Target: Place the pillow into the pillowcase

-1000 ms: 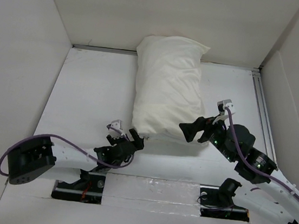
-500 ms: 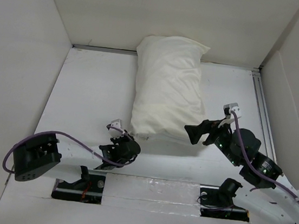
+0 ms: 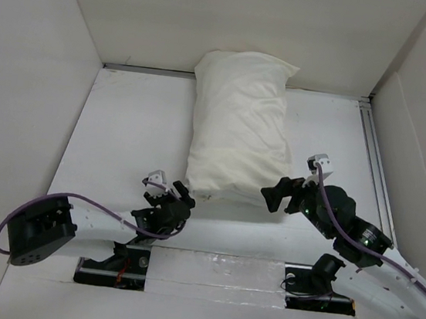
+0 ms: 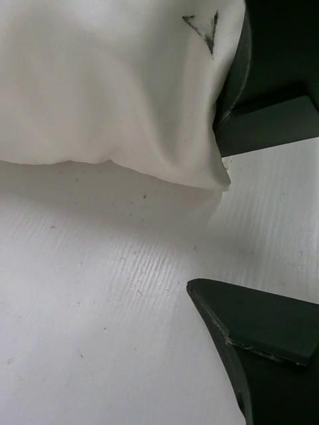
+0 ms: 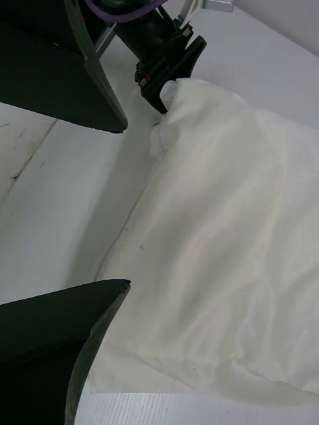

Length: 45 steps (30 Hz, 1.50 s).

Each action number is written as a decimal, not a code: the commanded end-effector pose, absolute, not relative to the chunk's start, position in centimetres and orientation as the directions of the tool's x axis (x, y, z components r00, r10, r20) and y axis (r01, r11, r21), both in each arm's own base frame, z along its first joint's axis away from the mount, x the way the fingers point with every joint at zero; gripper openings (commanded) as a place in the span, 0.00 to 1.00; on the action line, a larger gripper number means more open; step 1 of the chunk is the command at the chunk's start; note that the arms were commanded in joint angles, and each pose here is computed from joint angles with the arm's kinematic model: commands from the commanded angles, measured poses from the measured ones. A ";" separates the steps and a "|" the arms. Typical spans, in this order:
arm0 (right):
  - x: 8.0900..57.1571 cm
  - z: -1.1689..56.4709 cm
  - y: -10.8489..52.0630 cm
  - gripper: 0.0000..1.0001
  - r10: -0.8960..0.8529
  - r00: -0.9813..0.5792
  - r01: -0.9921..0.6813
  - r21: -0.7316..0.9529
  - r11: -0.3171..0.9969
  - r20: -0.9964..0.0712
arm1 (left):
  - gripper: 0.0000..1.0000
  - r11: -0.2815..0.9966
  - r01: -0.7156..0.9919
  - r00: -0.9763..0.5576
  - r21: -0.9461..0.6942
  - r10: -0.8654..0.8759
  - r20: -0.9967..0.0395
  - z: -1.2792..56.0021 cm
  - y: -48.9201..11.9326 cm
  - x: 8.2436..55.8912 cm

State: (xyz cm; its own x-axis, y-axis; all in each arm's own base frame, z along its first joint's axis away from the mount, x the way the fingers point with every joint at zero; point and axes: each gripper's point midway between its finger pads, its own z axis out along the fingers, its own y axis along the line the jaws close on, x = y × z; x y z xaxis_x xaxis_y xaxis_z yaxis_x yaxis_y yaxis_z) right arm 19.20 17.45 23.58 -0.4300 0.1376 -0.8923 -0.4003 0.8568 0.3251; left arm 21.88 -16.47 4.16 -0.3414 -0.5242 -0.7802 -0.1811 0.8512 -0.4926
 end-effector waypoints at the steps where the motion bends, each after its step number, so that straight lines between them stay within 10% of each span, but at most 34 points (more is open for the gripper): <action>1: 19.3 25.9 17.4 0.97 0.191 -0.398 -0.406 0.359 0.841 -0.897 | 0.68 0.830 -0.144 -0.290 -0.539 -0.556 -0.779 6.0 -17.1 23.0; 16: 19.7 23.8 16.4 0.97 0.216 -0.425 -0.321 0.369 0.872 -0.879 | 0.00 0.864 -0.134 -0.272 -0.486 -0.503 -0.820 5.6 -17.2 24.6; 23: 19.9 17.5 13.6 0.99 0.293 -0.522 -0.048 0.371 0.927 -0.801 | 0.00 0.829 -0.296 -0.257 -0.475 -0.548 -0.796 8.7 -14.8 25.1; 45: 17.5 13.4 21.7 1.00 0.021 -0.554 -0.428 0.307 0.850 -0.832 | 0.00 0.754 -0.363 -0.182 -0.547 -0.633 -0.752 15.4 -7.8 30.3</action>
